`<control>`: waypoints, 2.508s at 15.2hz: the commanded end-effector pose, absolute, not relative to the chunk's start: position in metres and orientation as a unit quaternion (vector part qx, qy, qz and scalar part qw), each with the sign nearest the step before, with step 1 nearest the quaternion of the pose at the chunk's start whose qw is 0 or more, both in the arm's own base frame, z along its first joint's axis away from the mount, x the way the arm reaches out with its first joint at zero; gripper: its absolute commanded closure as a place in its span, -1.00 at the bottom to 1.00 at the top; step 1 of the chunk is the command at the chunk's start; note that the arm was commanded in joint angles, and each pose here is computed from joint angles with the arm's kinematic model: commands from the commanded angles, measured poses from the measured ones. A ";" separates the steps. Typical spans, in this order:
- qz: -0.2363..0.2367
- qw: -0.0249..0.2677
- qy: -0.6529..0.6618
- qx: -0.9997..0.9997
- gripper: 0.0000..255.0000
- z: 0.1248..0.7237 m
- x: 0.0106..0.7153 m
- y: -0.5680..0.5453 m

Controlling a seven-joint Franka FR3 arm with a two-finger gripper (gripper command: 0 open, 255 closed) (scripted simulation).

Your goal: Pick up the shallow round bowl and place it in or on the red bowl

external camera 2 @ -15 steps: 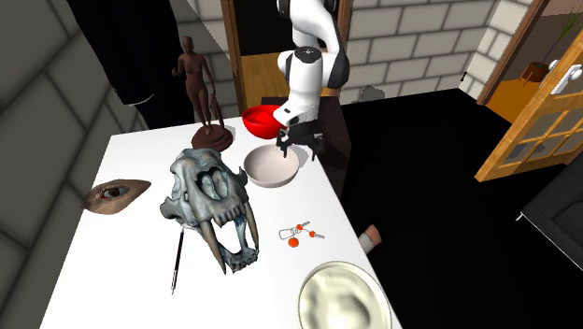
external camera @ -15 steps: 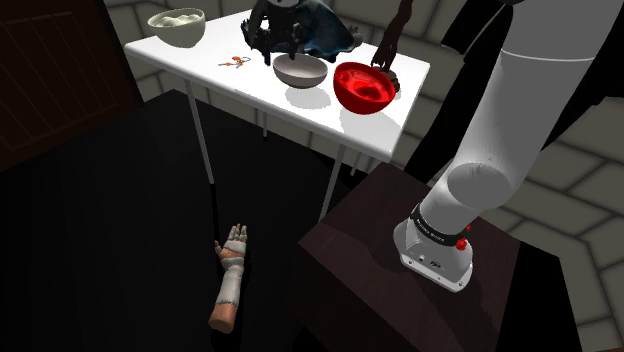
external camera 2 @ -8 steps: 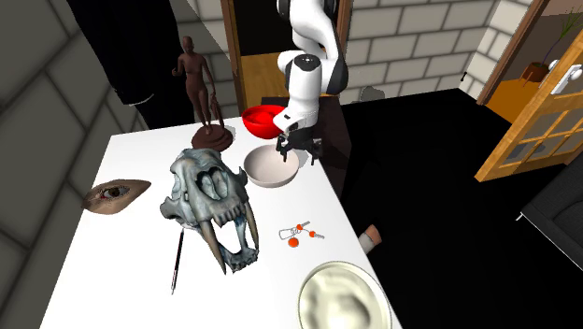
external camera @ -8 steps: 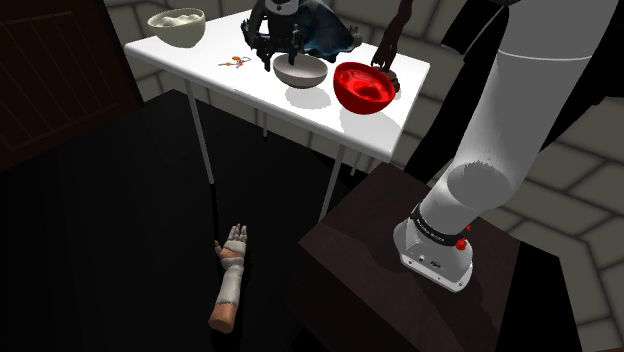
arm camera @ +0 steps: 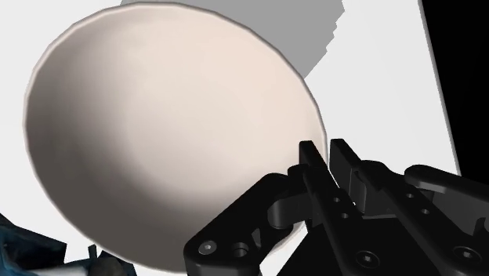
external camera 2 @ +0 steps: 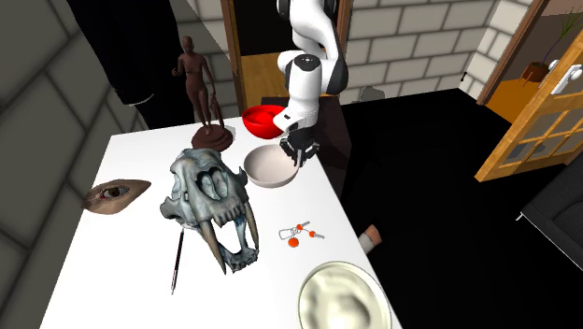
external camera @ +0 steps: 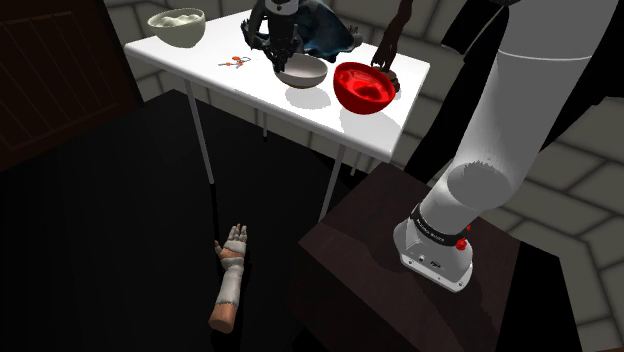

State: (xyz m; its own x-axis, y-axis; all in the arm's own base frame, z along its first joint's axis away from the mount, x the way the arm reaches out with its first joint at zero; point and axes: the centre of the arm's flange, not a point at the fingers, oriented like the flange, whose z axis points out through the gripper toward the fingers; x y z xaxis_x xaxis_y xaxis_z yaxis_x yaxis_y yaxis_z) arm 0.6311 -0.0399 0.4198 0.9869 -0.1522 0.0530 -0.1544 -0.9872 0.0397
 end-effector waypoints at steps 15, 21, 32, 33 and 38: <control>0.025 0.022 -0.077 0.996 1.00 0.472 0.631 -0.040; 0.025 0.022 -0.077 0.996 1.00 0.504 0.631 -0.040; 0.025 0.022 -0.077 0.996 1.00 0.562 0.631 -0.040; 0.025 0.022 -0.077 0.996 1.00 0.567 0.631 -0.040; 0.025 0.022 -0.077 0.996 1.00 0.591 0.631 -0.040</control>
